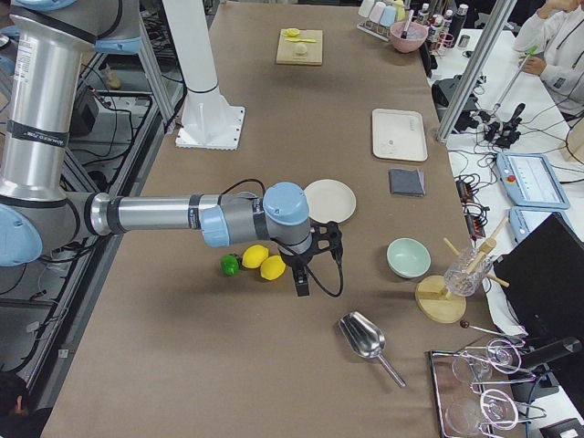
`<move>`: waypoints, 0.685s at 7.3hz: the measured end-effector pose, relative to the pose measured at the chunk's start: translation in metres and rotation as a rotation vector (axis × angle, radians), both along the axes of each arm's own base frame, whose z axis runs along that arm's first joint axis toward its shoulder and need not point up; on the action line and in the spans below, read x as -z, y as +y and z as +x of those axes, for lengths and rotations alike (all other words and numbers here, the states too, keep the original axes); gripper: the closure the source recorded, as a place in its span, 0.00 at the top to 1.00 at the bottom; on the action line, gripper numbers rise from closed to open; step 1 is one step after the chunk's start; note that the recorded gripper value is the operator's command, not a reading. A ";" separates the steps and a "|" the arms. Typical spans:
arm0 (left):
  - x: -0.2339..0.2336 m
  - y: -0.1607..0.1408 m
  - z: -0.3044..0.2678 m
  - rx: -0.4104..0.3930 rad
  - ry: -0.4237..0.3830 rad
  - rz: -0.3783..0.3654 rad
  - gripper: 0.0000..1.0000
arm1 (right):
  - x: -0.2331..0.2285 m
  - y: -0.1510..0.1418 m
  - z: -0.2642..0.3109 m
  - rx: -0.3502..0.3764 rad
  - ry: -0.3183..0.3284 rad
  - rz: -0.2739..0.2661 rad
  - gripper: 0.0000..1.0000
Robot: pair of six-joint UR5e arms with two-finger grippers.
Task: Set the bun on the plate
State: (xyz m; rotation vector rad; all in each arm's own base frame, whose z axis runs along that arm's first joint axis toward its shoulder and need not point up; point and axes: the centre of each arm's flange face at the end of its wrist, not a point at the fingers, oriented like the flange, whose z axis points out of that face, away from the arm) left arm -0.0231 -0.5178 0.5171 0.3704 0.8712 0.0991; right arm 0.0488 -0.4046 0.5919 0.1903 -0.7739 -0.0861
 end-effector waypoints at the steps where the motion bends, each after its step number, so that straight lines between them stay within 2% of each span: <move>1: 0.000 0.000 0.001 -0.003 0.006 0.013 0.98 | 0.011 -0.012 -0.009 -0.031 -0.016 -0.024 1.00; 5: -0.011 0.003 0.002 -0.006 0.007 0.023 0.98 | 0.050 -0.047 -0.119 -0.066 -0.089 -0.089 0.99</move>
